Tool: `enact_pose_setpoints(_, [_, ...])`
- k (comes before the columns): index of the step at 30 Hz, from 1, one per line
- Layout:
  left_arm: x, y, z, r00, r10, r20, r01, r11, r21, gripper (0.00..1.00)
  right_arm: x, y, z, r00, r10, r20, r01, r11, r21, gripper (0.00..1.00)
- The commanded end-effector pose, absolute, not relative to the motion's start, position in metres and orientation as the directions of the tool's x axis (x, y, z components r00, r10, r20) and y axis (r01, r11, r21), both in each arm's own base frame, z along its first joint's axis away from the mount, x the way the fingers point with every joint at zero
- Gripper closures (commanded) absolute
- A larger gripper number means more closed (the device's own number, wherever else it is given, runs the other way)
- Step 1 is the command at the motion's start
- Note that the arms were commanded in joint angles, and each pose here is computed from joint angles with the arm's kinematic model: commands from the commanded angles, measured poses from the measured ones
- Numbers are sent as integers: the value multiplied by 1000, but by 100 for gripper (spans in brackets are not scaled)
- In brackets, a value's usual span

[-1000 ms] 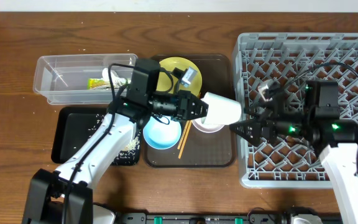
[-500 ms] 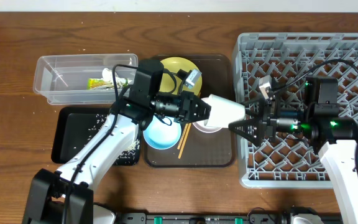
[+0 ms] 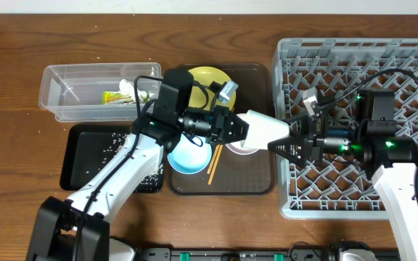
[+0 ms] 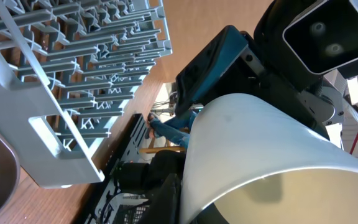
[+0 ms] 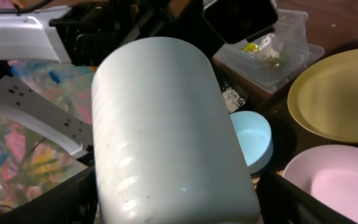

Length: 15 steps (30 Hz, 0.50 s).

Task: Sort waste into correct bins and load items into the dishwasher rack
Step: 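Hand the white cup from the left gripper to the right gripper, then place the white cup upside down in the dish rack with the right gripper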

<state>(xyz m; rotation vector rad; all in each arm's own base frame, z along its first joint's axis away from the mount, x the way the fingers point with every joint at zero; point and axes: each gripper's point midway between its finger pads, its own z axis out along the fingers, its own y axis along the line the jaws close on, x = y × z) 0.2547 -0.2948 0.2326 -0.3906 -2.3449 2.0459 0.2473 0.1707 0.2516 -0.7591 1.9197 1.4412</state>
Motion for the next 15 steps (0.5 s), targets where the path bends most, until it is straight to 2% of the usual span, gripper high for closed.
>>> enact_pose_setpoints(1, [251,-295,237,-966,206,-155,179,102,-979,94,243,175,263,-619,-77,-782,-779,187,598,25])
enact_pose_setpoints(10, [251,-295,237,-966,206,-156,179,102,-978,94,243,175,263,-619,-77,-781,-779,188,599,48])
enact_pose_setpoints(12, [251,-295,237,-966,206,-156,180,102,-978,94,243,175,263,-620,-77,-781,-778,189,599,50])
enact_pose_setpoints(13, [251,-295,237,-966,205,-157,181,103,-978,91,243,175,263,-620,-77,-781,-778,189,599,50])
enact_pose_setpoints(15, [252,-295,237,-960,204,-191,214,100,-972,72,244,174,262,-620,-80,-781,-777,198,597,51])
